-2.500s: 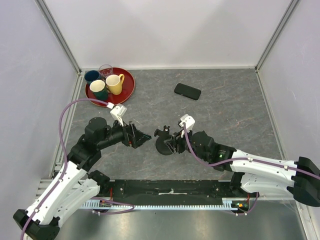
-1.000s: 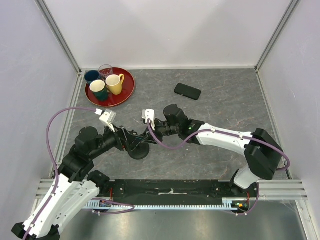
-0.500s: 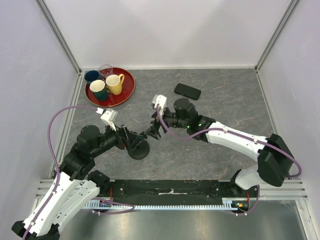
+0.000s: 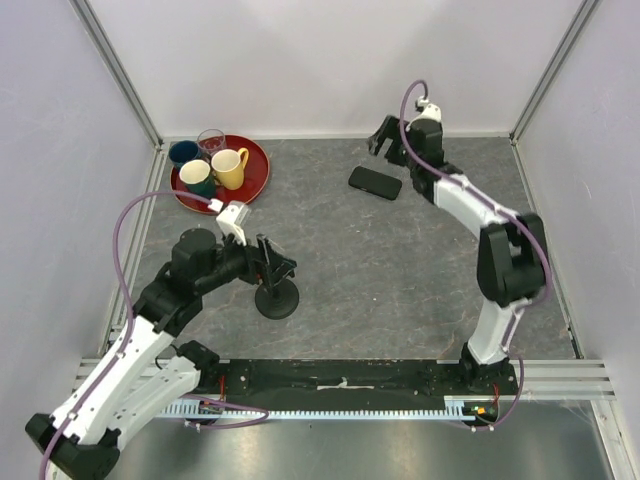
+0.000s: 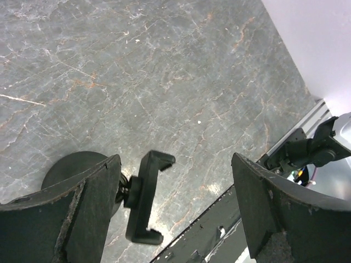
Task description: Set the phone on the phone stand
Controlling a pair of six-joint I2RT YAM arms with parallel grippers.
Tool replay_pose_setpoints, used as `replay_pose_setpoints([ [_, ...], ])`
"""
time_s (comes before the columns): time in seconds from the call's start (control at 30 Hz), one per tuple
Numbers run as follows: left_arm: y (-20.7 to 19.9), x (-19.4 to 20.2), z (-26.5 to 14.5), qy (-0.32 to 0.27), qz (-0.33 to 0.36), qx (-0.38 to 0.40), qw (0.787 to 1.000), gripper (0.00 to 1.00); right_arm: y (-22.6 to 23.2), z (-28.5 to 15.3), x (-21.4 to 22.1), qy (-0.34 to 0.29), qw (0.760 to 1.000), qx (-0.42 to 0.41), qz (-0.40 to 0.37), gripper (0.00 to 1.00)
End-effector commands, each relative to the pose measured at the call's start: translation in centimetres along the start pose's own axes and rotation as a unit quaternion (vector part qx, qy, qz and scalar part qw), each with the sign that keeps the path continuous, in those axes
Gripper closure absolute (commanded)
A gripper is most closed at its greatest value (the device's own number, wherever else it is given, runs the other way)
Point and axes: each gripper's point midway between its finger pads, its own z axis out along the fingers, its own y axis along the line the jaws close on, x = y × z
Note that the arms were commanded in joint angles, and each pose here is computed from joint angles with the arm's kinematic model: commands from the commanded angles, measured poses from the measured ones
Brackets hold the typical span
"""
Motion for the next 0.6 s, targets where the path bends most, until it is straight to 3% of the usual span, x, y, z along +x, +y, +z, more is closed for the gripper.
replay_pose_setpoints([
  [0.0,-0.8,-4.3,0.7,-0.043,0.055,0.000,0.998,0.12,-4.9,6.2,0.3,0.024,0.995,0.054,0.082,0.02],
  [0.13,-1.6,-7.4,1.4,-0.056,0.088,-0.002,0.995,0.11,-8.4,11.1,2.3,0.099,0.992,0.065,0.053,0.02],
  [0.23,-2.0,-9.5,2.2,-0.064,0.106,-0.006,0.992,0.11,-10.2,12.0,3.5,0.128,0.989,0.078,0.002,0.02],
  [0.57,-4.0,-13.6,5.9,-0.065,0.108,0.029,0.992,0.11,-13.8,11.1,8.6,0.223,0.967,0.103,-0.061,0.02],
])
